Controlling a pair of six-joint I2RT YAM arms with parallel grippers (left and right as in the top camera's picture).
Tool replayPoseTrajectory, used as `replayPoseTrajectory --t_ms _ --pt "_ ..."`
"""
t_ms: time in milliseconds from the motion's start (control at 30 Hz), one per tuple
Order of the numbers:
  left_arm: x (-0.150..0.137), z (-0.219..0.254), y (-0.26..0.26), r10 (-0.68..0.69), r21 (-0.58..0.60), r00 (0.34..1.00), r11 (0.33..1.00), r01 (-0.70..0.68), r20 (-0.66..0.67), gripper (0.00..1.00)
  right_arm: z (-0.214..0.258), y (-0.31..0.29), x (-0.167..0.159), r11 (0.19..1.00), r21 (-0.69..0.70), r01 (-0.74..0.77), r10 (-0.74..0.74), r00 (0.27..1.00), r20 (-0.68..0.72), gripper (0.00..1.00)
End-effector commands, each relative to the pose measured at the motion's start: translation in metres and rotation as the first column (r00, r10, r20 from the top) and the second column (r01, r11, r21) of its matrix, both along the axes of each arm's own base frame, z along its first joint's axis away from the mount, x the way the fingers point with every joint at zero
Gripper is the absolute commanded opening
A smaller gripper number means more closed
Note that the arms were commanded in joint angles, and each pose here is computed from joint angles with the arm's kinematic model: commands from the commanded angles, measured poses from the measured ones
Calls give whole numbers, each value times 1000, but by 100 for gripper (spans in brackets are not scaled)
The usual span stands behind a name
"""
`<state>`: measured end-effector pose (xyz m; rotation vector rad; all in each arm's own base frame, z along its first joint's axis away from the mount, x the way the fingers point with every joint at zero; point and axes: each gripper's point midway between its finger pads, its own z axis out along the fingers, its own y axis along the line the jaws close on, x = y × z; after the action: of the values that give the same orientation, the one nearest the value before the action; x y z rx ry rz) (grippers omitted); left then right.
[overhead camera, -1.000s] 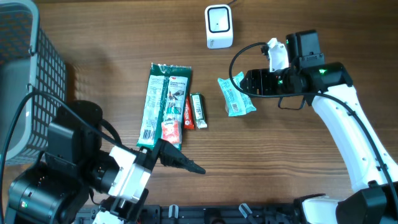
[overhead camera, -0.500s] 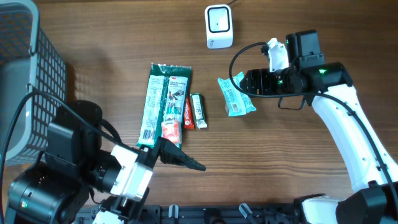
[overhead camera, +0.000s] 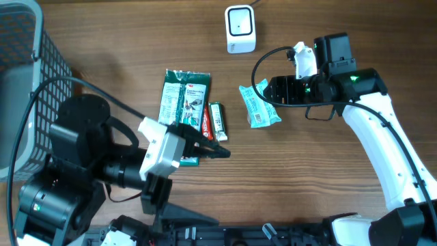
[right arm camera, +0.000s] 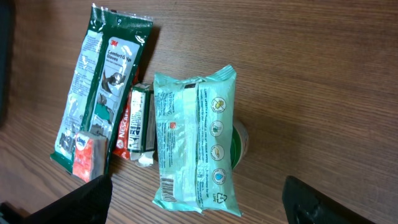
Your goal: Scan the item barcode
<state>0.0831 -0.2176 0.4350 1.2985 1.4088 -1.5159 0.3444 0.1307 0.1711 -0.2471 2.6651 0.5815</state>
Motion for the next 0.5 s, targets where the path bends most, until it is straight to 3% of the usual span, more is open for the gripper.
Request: replayPoseTrajectory --t_ms 0,67,133,200,233,300,367,467 --pt "35 -11 -5 193 103 970 978 -179 -146 100 10 -1 3 1000 -9 -10 10 999 39 88" --pt "60 -21 -4 340 172 921 935 -309 -193 100 10 -1 3 1000 -9 -10 11 999 40 87" --pt "97 -38 4 552 270 801 828 -492 -232 100 10 -1 3 1000 -9 -10 10 999 39 88" --pt "139 -62 27 767 381 611 634 -673 -196 100 10 -1 3 1000 -8 -10 10 999 39 88" --pt "158 -79 44 857 447 495 503 -740 -146 100 10 -1 3 1000 -9 -10 10 999 39 88" --pt "175 -100 62 923 522 379 360 -774 -75 100 10 -1 3 1000 -9 -10 10 999 39 88" --pt "187 -122 74 952 588 307 255 -767 -13 100 10 -1 3 1000 -9 -10 11 999 40 88" --pt "204 -156 82 965 679 254 149 -719 57 100 10 -1 3 1000 -9 -11 11 999 40 88"
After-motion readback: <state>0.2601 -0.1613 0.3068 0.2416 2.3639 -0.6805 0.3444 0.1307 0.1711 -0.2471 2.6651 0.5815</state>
